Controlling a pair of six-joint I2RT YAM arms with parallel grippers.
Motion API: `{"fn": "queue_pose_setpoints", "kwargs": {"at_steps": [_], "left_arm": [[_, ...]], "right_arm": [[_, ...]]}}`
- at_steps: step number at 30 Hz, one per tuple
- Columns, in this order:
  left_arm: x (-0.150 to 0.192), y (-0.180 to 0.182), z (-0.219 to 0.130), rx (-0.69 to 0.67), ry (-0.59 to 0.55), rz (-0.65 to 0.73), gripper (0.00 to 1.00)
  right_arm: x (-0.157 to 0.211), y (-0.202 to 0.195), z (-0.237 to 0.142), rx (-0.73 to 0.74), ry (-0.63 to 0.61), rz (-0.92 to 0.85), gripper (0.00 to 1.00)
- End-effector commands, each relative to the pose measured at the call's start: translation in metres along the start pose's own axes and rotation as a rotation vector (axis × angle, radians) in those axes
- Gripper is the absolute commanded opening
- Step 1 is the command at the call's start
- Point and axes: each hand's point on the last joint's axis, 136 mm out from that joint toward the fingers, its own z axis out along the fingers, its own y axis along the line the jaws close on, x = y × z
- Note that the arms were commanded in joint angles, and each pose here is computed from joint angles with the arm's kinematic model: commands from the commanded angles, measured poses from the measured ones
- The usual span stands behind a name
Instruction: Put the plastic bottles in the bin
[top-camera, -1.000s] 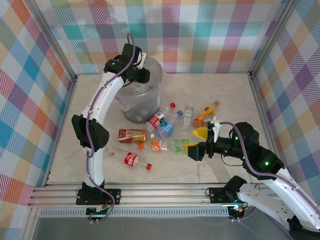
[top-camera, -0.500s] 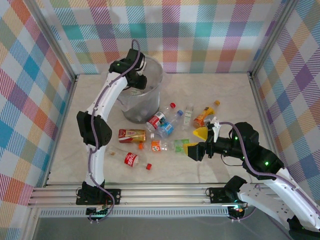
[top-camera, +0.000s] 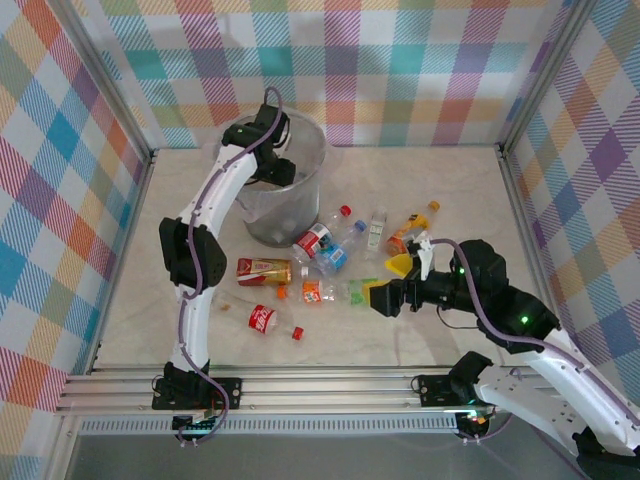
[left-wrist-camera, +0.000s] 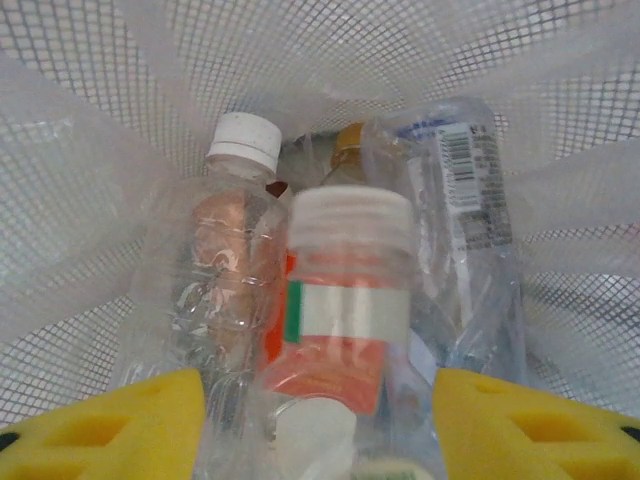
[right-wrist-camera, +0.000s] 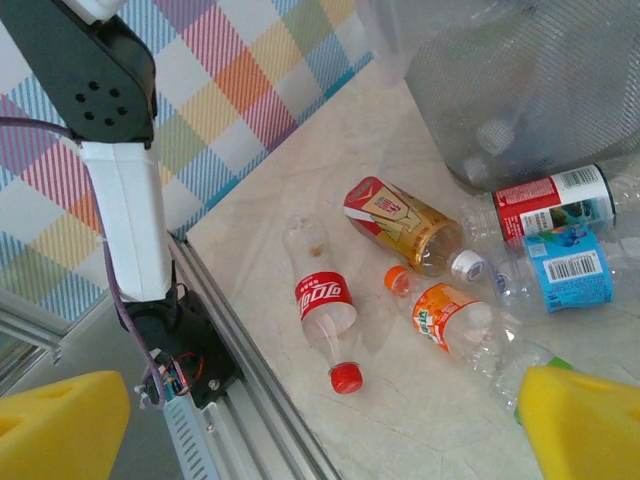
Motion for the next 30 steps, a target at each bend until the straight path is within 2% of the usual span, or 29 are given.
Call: {"fn": "queue_pose_setpoints", "kwargs": {"at_steps": [1, 7, 12, 15, 23, 30], "left_arm": [[-0.006, 0.015, -0.021, -0.022, -0.03, -0.04, 0.66], [-0.021, 0.018, -0.055, 0.017, -0.119, -0.088, 0.81], [-0.032, 0.01, -0.094, 0.108, -0.206, -0.125, 1.0], [-0.037, 0.006, -0.12, 0.153, -0.259, -0.142, 1.0], [-0.031, -0.018, -0.187, 0.35, -0.391, -0.125, 1.0], [0.013, -0.056, -0.24, 0.631, -0.461, -0.049, 1.0]], "right_arm": [[-0.004, -0.005, -0.002, 0.032, -0.009, 0.017, 1.0], [-0.005, -0.019, 0.0, 0.104, -0.027, 0.047, 1.0], [-0.004, -0.032, 0.003, 0.168, -0.034, 0.075, 1.0], [-0.001, -0.037, 0.009, 0.175, -0.024, 0.09, 1.0], [0.02, -0.052, 0.028, 0.212, 0.094, 0.058, 1.0], [0.051, -0.082, 0.035, 0.344, 0.231, 0.078, 0.98]]}}
